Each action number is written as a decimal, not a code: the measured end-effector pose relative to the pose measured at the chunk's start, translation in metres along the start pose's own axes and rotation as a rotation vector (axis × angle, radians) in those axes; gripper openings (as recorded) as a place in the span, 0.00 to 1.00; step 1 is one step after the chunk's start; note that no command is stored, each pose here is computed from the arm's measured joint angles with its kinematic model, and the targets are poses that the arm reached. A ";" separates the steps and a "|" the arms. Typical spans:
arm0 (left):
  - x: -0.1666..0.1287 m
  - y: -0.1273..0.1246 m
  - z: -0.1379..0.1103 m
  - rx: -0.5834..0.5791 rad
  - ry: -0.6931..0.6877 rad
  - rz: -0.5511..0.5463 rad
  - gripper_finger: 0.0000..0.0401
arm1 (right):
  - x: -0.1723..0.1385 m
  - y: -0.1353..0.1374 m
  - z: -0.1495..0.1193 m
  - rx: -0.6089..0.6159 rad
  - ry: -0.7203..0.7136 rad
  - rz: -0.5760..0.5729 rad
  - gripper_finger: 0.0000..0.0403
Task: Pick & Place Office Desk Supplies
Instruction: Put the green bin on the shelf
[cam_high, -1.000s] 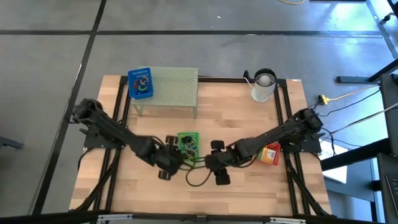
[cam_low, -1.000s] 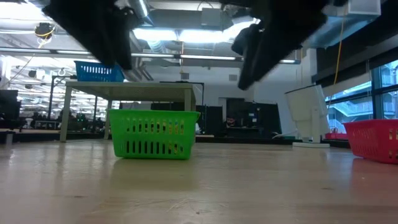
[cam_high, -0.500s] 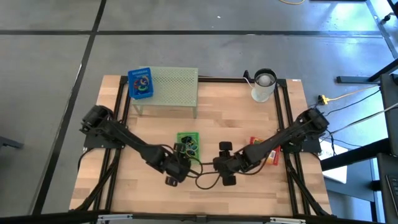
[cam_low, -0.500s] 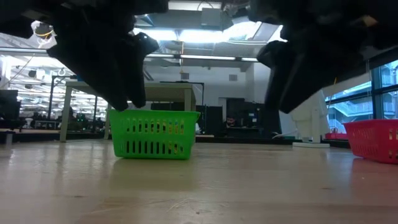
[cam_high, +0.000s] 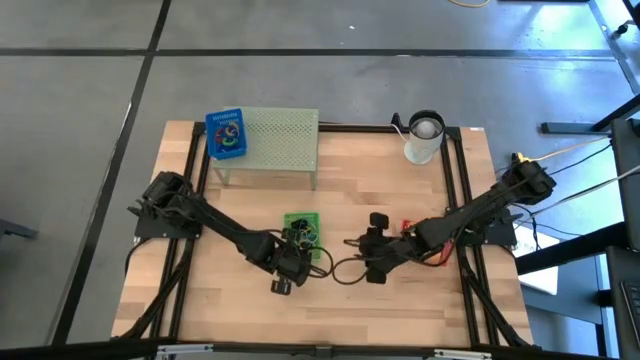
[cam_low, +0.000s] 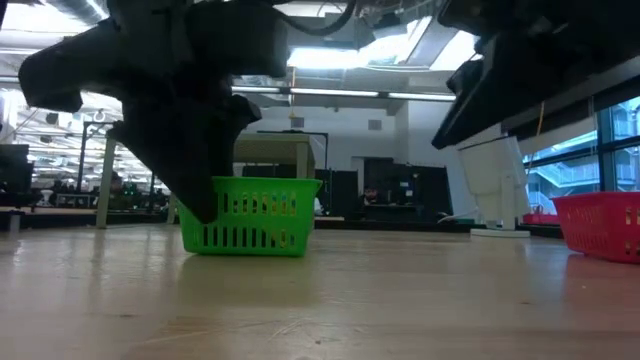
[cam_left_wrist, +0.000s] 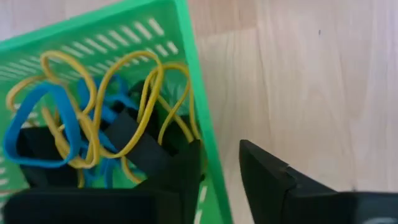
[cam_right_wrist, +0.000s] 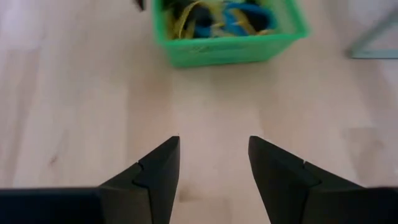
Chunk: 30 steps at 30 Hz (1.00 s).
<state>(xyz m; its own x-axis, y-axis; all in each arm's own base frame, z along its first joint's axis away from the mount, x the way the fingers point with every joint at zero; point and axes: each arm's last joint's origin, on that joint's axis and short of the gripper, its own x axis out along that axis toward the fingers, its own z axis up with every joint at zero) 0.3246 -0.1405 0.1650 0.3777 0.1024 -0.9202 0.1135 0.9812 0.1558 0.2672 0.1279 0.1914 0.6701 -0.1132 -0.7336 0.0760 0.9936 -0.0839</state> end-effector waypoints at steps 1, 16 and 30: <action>-0.001 0.000 0.000 0.006 0.002 0.000 0.24 | 0.000 -0.001 0.000 0.018 -0.012 -0.026 0.48; -0.017 -0.005 0.000 0.030 -0.043 -0.024 0.01 | 0.001 -0.003 0.000 0.133 -0.051 -0.095 0.48; -0.116 -0.011 -0.001 0.089 -0.215 0.087 0.01 | 0.001 -0.003 0.000 0.157 -0.051 -0.094 0.48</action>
<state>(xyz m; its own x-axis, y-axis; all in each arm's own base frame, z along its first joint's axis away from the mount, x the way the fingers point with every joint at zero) 0.2782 -0.1633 0.2698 0.5750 0.1396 -0.8061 0.1487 0.9511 0.2708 0.2680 0.1248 0.1909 0.6911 -0.2089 -0.6919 0.2516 0.9670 -0.0407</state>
